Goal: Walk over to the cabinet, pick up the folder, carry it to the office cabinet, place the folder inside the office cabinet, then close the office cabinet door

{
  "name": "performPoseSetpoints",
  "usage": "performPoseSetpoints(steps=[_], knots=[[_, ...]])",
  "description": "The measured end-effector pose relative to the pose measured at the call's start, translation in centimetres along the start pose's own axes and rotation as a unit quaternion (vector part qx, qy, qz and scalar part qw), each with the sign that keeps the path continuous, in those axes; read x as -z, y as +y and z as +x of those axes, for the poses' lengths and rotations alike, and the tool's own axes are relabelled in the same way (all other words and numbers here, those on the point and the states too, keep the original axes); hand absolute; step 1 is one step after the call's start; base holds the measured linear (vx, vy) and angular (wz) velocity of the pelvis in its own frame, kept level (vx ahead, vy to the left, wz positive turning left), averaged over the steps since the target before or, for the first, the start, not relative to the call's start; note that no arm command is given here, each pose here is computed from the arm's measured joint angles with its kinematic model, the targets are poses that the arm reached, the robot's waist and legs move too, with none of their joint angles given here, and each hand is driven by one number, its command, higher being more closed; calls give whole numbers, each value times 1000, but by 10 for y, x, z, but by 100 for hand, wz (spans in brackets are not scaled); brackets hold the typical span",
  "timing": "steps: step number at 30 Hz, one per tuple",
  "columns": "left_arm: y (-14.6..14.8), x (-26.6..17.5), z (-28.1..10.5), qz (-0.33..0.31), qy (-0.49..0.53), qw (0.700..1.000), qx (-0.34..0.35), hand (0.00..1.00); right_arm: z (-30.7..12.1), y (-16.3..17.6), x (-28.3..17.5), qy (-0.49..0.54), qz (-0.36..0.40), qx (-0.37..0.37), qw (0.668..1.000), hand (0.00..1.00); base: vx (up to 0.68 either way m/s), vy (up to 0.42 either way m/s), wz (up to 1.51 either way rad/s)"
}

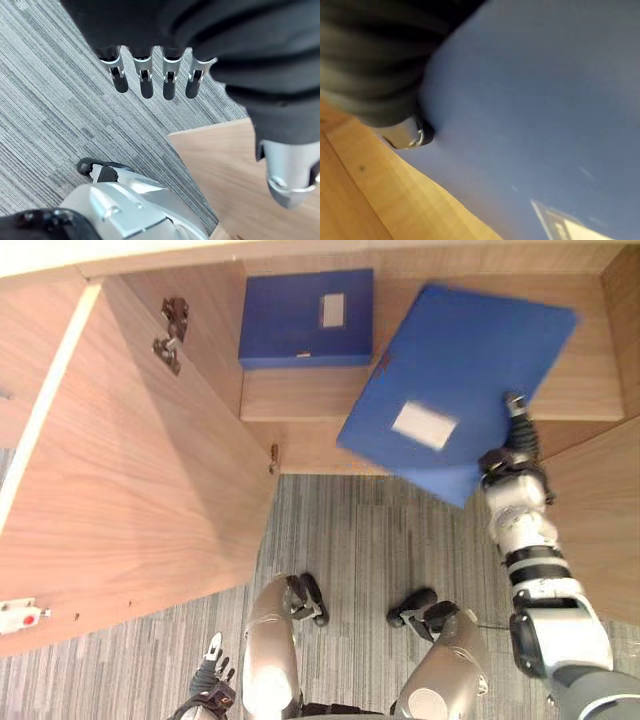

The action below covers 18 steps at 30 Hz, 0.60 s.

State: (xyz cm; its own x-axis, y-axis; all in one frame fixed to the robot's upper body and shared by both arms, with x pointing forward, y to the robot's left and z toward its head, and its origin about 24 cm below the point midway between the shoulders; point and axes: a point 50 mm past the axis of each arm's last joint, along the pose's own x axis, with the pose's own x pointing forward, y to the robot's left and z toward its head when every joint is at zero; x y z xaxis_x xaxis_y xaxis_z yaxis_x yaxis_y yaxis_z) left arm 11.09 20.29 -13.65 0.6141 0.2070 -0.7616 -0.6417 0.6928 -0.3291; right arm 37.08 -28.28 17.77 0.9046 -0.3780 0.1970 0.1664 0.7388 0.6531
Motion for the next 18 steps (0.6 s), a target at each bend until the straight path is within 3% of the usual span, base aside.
performPoseSetpoints(steps=[5,9,12,18], knots=[[-4,3,0,-8,8,1000,-4,0,21,19,-71,-126,174,23,976,100,4,-39,5],[-8,5,0,-11,13,1000,-7,0,23,24,-141,-250,321,51,912,100,48,-44,16],[-11,4,-1,-13,11,1000,-7,0,18,13,-158,-286,376,82,878,100,67,-49,17],[-20,11,-2,5,23,1000,7,0,16,4,-166,-292,419,122,851,100,42,-65,14]])
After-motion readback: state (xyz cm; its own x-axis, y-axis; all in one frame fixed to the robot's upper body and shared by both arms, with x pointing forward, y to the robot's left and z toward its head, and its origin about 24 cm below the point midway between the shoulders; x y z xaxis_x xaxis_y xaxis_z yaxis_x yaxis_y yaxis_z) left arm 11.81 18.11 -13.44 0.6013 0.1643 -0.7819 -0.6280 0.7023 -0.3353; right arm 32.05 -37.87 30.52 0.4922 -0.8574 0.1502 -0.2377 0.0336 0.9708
